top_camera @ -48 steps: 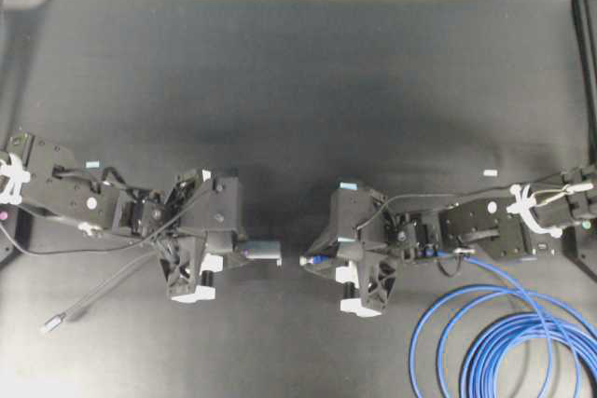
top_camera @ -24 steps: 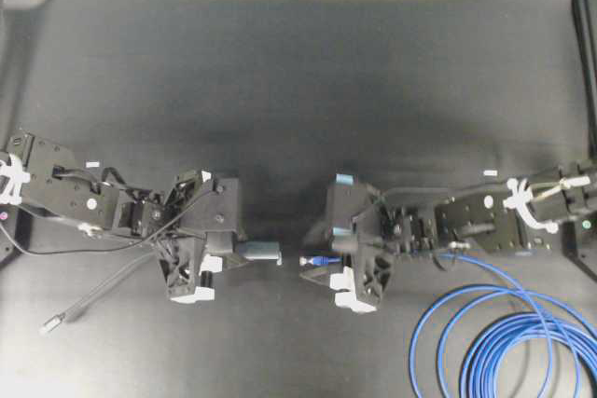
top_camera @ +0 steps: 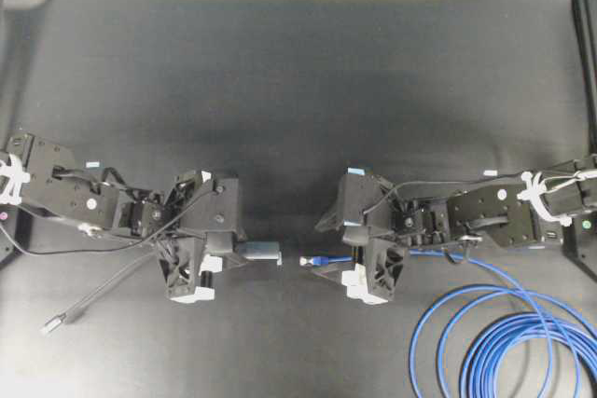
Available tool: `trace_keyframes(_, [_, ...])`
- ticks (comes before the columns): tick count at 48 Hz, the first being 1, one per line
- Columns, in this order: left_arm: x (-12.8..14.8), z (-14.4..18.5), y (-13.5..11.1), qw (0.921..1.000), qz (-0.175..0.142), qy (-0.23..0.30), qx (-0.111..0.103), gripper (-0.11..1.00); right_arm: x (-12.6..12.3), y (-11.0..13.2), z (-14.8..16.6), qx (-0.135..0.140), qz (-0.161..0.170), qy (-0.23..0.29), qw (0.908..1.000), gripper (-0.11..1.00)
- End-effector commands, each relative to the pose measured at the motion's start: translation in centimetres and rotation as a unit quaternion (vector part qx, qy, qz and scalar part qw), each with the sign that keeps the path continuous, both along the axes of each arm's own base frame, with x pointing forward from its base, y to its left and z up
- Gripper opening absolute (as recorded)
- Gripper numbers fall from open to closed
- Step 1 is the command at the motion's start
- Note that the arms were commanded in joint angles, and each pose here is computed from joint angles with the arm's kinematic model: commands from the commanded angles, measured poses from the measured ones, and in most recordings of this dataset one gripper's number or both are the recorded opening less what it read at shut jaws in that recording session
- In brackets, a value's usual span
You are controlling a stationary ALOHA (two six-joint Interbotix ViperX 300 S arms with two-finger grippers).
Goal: Insert the LAN cable into the hub.
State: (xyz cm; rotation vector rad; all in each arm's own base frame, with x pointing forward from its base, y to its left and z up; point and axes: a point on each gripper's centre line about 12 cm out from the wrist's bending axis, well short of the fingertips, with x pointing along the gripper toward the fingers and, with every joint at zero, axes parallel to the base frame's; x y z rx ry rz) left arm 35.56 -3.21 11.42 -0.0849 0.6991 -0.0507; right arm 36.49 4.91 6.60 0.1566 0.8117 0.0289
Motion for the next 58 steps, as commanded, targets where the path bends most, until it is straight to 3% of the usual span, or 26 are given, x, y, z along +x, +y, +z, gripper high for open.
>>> trace_keyframes(1, [0.5,1.1,0.0,0.9998,0.000,-0.019,-0.001,0.28,-0.6,0.5,-0.7,-0.007,0.013,0.018,0.9997,0.77])
trace_keyframes(10, [0.5,1.1,0.0,0.9998,0.000,-0.019,-0.001,0.28,-1.2,1.8,-1.1,-0.028,0.054,0.043,0.9972,0.62])
trace_keyframes(16, [0.6,1.2,0.1,0.9998,0.002,-0.020,-0.001,0.28,-1.6,2.6,-1.3,-0.033,0.069,0.053,0.9957,0.41])
trace_keyframes(22, [0.5,1.1,0.2,0.9998,0.002,-0.019,-0.001,0.28,-1.5,2.9,-1.1,-0.025,0.063,0.049,0.9965,0.14])
trace_keyframes(36, [0.6,1.2,0.8,0.9997,0.011,-0.021,-0.001,0.28,0.8,2.6,2.5,0.043,-0.006,-0.037,0.9984,0.14])
trace_keyframes(58, [1.8,1.9,0.6,0.9997,0.004,-0.024,0.006,0.28,2.4,0.6,3.2,0.046,-0.036,-0.057,0.9967,0.14])
